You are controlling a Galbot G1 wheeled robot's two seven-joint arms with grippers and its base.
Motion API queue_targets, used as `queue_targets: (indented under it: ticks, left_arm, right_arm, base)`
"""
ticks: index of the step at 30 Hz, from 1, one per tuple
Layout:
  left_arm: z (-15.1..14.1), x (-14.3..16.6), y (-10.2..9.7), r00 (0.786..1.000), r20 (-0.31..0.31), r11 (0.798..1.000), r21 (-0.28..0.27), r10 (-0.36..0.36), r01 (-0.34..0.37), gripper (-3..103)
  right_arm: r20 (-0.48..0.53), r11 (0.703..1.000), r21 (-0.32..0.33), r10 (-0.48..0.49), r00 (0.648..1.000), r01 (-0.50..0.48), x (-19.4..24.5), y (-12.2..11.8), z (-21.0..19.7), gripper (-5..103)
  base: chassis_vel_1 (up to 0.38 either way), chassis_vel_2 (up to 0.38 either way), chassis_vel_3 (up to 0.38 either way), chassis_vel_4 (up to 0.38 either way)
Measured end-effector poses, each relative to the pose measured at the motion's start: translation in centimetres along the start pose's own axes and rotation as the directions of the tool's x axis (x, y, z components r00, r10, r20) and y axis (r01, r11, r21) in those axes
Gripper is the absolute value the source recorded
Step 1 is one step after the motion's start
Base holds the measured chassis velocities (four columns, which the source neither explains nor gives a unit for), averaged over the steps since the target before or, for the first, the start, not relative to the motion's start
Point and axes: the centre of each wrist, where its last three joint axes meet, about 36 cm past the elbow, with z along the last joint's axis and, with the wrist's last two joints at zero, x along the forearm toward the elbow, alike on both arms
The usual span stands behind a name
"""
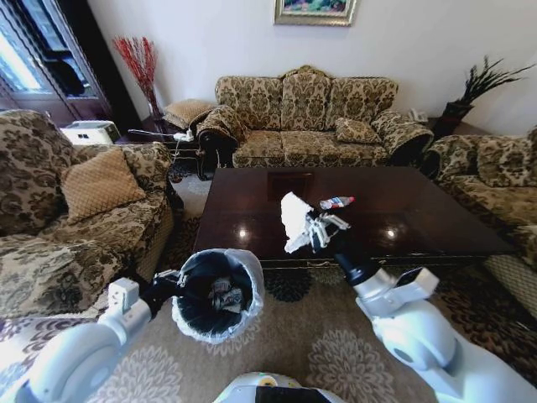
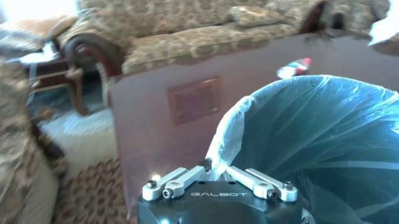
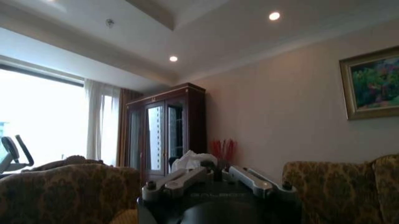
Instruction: Move to the front of the table and place the trash on the table into the trash bin.
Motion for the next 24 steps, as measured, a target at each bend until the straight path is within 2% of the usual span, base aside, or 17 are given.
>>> queue_targets:
  ticks: [3,9,11,13,17,18,21,22,24]
  left_arm:
    - [-1.9,-1.2,1.0,1.000,-0.018,1.000,-0.024,-0.004,0.004,0]
    - [-5.2,-3.6,4.4,0.997,-0.033,0.997,0.008,-0.071,0.071,0]
    - [-6.6,-4.3,5.8,0.995,-0.022,0.995,0.003,-0.100,0.100,0]
    - [-7.1,-4.5,6.2,0.994,-0.017,0.994,0.001,-0.108,0.108,0]
    - [-11.4,-5.3,8.6,0.986,-0.016,0.986,-0.028,-0.166,0.165,0]
    - [-11.4,-5.3,8.6,0.986,-0.016,0.986,-0.028,-0.166,0.165,0]
    - [-14.4,-6.1,9.2,0.982,-0.050,0.983,-0.044,-0.183,0.181,0]
    - [-14.4,-6.1,9.2,0.982,-0.050,0.983,-0.044,-0.183,0.181,0]
    - [-16.0,-6.7,9.1,0.981,-0.057,0.981,-0.069,-0.183,0.179,0]
  right_arm:
    - [-0.010,1.000,-0.019,-0.018,1.000,0.018,-0.3,0.1,-0.1,0]
    - [-0.004,0.997,-0.031,-0.077,0.997,0.077,-1.2,0.8,-0.1,0]
    - [-0.001,0.994,-0.039,-0.103,0.995,0.103,-1.6,1.1,-0.2,0]
    - [0.001,0.993,-0.041,-0.111,0.994,0.111,-1.7,1.1,-0.3,0]
    - [0.041,0.983,-0.038,-0.181,0.983,0.182,-4.5,0.3,-1.8,0]
    - [0.041,0.983,-0.038,-0.181,0.983,0.182,-4.5,0.3,-1.8,0]
    - [0.048,0.977,-0.041,-0.207,0.977,0.209,-7.4,-0.9,-2.0,0]
    - [0.048,0.977,-0.041,-0.207,0.977,0.209,-7.4,-0.9,-2.0,0]
    - [0.047,0.976,-0.043,-0.212,0.976,0.214,-9.5,-1.6,-1.2,0]
  base:
    - [0.000,0.000,0.000,0.000]
    - [0.000,0.000,0.000,0.000]
    - [0.000,0.000,0.000,0.000]
    - [0.000,0.000,0.000,0.000]
    - [0.000,0.000,0.000,0.000]
    - [0.000,0.000,0.000,0.000]
    - [0.000,0.000,0.000,0.000]
    - [0.000,0.000,0.000,0.000]
    - [0.000,0.000,0.000,0.000]
